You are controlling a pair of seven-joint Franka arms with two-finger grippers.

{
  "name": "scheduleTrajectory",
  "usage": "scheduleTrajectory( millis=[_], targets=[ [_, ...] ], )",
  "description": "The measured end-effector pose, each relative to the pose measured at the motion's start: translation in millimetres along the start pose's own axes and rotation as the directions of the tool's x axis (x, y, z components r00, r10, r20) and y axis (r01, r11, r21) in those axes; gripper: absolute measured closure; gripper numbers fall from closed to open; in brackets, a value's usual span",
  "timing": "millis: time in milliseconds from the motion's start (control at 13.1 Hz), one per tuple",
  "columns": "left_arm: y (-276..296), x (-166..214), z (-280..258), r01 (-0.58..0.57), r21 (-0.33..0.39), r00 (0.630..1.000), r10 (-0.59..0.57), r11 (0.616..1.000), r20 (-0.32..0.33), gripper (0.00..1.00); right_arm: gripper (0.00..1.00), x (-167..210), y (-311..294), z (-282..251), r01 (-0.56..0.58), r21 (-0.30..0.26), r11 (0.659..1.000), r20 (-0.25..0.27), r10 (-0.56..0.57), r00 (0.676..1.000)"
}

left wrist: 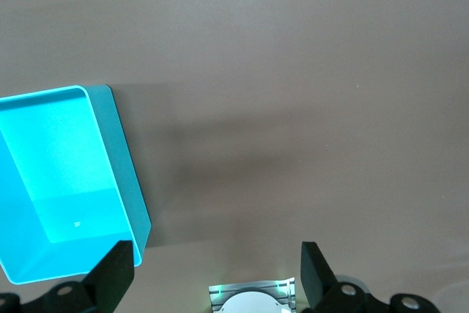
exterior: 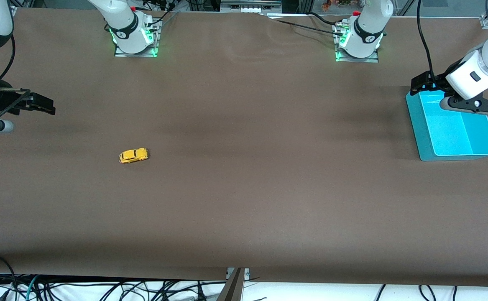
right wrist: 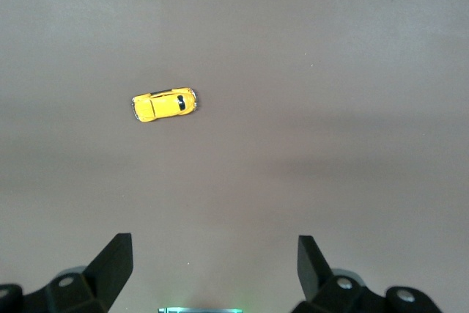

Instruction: Wind and store yellow beetle car

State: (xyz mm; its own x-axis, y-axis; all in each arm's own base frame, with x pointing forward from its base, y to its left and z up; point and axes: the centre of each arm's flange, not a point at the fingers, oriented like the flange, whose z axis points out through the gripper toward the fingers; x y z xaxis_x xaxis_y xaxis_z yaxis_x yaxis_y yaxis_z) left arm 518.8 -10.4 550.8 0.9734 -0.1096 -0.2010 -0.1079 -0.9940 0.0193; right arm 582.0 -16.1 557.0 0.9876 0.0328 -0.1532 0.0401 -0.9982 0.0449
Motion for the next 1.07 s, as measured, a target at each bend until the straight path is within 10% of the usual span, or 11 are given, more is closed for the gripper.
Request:
scheduleTrajectory(
  millis=[1072],
  targets=[
    [0.1, 0.0, 0.0, 0.000, 0.000, 1.000, 0.000, 1.000, 0.000, 0.00, 0.00, 0.3, 3.5, 0.1, -0.006, 0.001, 1.000, 0.000, 0.006, 1.000]
  ],
)
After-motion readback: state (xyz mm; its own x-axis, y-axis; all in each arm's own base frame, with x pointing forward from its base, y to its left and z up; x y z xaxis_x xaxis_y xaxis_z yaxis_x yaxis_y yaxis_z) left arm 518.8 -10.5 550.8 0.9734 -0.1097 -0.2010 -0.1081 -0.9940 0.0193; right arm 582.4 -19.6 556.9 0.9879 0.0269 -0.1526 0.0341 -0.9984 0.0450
